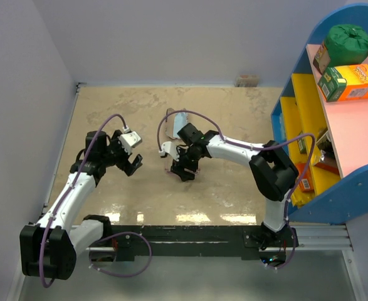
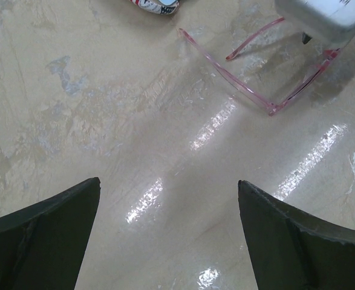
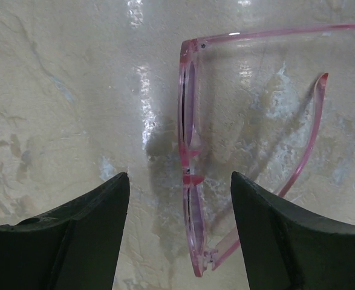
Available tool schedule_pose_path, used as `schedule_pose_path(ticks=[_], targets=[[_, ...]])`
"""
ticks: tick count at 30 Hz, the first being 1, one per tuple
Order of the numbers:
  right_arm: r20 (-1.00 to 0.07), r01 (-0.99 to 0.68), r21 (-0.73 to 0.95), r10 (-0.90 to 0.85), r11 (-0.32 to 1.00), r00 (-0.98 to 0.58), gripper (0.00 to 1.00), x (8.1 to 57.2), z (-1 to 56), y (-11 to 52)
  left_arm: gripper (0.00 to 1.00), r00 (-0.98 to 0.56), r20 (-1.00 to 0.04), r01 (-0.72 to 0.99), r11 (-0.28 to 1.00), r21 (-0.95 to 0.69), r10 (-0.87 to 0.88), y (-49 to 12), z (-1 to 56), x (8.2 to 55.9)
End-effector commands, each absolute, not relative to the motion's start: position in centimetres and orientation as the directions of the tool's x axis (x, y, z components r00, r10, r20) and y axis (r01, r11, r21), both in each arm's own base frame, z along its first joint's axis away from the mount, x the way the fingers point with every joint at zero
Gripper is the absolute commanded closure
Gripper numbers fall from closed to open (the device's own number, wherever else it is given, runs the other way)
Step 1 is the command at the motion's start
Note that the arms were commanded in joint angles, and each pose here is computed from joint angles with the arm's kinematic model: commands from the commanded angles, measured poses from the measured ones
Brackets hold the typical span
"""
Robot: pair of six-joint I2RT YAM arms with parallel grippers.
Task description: Organize the sunglasses
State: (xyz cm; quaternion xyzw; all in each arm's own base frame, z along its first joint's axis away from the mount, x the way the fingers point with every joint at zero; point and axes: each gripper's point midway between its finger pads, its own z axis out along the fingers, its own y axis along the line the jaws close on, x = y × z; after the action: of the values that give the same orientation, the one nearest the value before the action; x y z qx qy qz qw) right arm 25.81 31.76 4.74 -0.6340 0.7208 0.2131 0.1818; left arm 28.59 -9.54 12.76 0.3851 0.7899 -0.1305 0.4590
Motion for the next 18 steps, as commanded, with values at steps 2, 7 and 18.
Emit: schedule_pose_path(ticks=[2, 7, 18], targets=[[-0.539, -0.992, 0.005, -0.835, 0.126, -0.108, 0.3, 27.5, 4.4, 32.8, 0.0, -0.247, -0.847, 0.733, 0.662, 0.154, 0.47, -9.8, 13.7, 29.0], [-0.52, -0.993, -0.002, -0.848, 0.114, -0.097, 0.36, 27.3, 3.8, 32.8, 0.0, -0.247, -0.847, 0.735, 0.66, 0.153, 0.471, -9.8, 13.5, 29.0], [-0.545, -0.997, 0.014, -0.836, 0.073, -0.068, 0.62, 26.5, 4.5, 33.0, 0.0, -0.255, -0.842, 0.743, 0.653, 0.144, 0.476, -9.9, 13.0, 28.9]])
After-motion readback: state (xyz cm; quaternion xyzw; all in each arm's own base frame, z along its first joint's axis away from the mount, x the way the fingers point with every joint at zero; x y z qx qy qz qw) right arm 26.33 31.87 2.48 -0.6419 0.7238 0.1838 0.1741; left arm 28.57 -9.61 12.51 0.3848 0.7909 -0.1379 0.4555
